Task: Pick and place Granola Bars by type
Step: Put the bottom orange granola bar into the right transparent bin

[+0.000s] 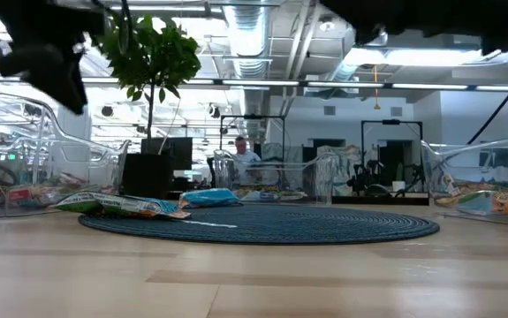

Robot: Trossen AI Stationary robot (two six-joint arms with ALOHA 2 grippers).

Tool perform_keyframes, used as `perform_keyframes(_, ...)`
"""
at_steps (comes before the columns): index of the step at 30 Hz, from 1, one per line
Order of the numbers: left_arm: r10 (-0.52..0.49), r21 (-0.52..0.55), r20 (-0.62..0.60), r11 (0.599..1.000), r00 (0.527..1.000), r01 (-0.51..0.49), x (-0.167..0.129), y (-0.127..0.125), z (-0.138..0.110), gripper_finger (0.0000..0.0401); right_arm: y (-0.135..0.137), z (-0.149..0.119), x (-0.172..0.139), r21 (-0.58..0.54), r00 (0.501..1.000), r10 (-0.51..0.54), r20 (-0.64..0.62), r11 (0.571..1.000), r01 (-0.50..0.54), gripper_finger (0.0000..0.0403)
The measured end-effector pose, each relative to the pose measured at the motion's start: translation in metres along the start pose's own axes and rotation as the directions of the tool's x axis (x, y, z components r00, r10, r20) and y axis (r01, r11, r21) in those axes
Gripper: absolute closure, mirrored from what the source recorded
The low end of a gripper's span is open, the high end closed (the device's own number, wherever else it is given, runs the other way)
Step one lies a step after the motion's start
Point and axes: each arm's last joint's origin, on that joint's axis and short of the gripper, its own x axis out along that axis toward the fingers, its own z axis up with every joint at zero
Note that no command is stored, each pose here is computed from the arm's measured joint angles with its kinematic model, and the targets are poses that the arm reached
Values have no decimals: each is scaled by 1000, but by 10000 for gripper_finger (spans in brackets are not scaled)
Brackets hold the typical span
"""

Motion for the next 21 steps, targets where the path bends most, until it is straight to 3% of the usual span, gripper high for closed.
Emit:
perform_keyframes(4, -27, 31, 217, 999, 976, 21, -20, -7, -7, 208, -1, -8, 21, -3, 999, 0, -52, 1000, -1, 301)
perform_keyframes(8, -17, 58, 450, 998, 893, -10, -40, -16, -13, 209, -3, -14, 51, -50, 995, -9, -95, 999, 4, 301)
perform_keyframes(11, -29, 79, 556, 997, 830, -19, -51, -24, -17, 209, -6, -15, 73, -62, 988, -5, -155, 998, -5, 301)
perform_keyframes(16, -170, 176, 568, 981, 806, 83, -59, -42, -9, 209, -7, -14, 100, -67, 953, 30, -303, 996, -53, 301)
perform_keyframes(21, -346, 336, 504, 923, 791, 189, -56, -60, 7, 209, -9, -6, 107, -60, 937, 41, -346, 996, -65, 301)
